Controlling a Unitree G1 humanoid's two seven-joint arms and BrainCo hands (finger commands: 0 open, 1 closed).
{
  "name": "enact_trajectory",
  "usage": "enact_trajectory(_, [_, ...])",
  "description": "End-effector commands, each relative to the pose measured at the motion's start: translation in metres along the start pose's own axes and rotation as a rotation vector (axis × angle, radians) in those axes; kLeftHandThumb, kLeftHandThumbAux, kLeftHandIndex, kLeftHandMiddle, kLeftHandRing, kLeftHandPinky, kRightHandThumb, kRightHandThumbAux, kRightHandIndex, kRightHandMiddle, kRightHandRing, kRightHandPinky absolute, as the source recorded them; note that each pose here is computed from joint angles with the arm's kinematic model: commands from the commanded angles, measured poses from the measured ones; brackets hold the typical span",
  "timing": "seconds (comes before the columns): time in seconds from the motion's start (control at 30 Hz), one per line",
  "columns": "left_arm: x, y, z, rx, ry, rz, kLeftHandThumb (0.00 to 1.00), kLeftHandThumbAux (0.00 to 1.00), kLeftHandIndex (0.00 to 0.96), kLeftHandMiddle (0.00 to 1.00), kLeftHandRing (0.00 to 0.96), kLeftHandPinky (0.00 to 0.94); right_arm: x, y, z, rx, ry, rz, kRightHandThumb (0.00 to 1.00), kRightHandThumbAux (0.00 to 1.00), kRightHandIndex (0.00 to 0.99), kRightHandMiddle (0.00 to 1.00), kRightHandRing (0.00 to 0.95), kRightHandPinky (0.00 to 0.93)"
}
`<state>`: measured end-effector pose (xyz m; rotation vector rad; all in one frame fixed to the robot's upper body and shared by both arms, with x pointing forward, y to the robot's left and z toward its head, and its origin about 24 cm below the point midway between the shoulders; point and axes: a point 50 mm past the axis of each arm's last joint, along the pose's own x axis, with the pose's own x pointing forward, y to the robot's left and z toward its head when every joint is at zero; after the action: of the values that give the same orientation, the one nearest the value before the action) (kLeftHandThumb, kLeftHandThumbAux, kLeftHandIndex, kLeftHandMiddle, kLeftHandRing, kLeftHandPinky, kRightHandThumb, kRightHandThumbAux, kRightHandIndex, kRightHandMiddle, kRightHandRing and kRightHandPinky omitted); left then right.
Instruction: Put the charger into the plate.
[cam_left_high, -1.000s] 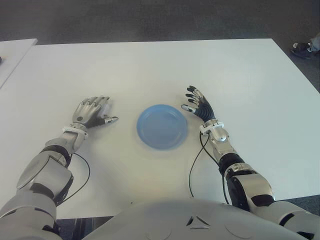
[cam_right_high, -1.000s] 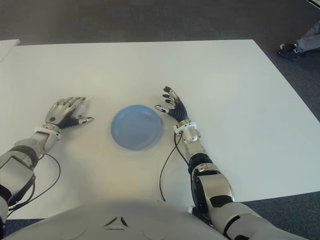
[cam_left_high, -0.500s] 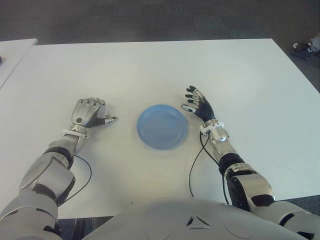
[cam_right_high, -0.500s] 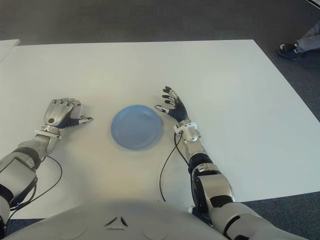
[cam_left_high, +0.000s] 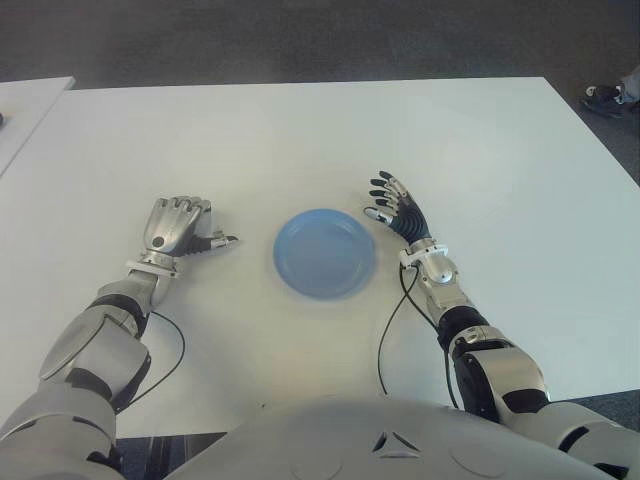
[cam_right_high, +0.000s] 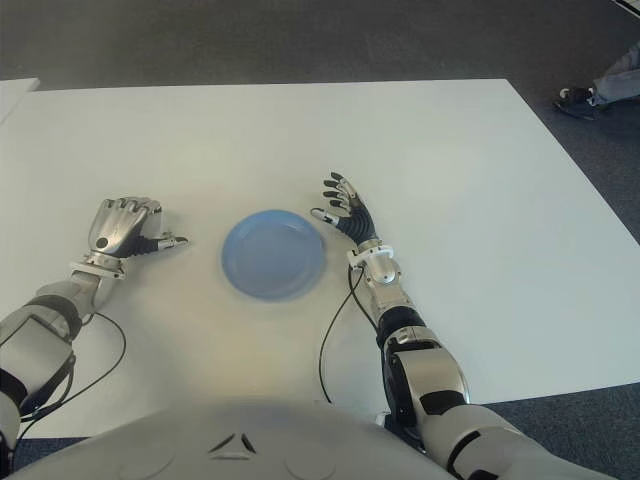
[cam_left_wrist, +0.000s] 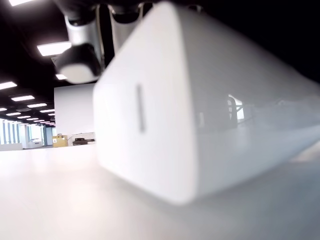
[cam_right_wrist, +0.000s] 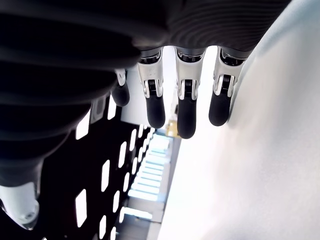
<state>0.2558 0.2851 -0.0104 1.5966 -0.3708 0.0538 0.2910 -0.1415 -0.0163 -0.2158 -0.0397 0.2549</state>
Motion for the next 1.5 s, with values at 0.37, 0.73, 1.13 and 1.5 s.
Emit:
enact_trajectory(0.37, [-0.002, 0.001, 0.003, -0.017, 0.004, 0.058, 0.172, 0.466, 0.897, 0.928, 0.921, 0.925, -0.029, 0.011, -0.035, 0.027, 0.172, 0.021, 0.083, 0.551, 0.006, 0.210, 0.247, 0.233])
enact_trajectory(0.73, [0.000, 0.004, 0.002, -0.048, 0.005, 0.086, 0.184, 0.465, 0.893, 0.926, 0.921, 0.924, -0.028, 0.012, -0.035, 0.032, 0.178, 0.023, 0.080, 0.547, 0.000, 0.233, 0.267, 0.239])
enact_trajectory(1.13, [0.039, 0.036, -0.007, -0.137, -0.059, 0.163, 0.263, 0.412, 0.897, 0.923, 0.915, 0.925, -0.026, 0.012, -0.035, 0.032, 0.188, 0.026, 0.086, 0.546, 0.000, 0.221, 0.261, 0.250])
enact_trajectory(1.5, [0.077, 0.066, 0.014, -0.182, -0.230, 0.268, 0.312, 0.366, 0.882, 0.915, 0.903, 0.919, -0.023, 0.013, -0.035, 0.049, 0.200, 0.032, 0.097, 0.557, 0.002, 0.179, 0.226, 0.246])
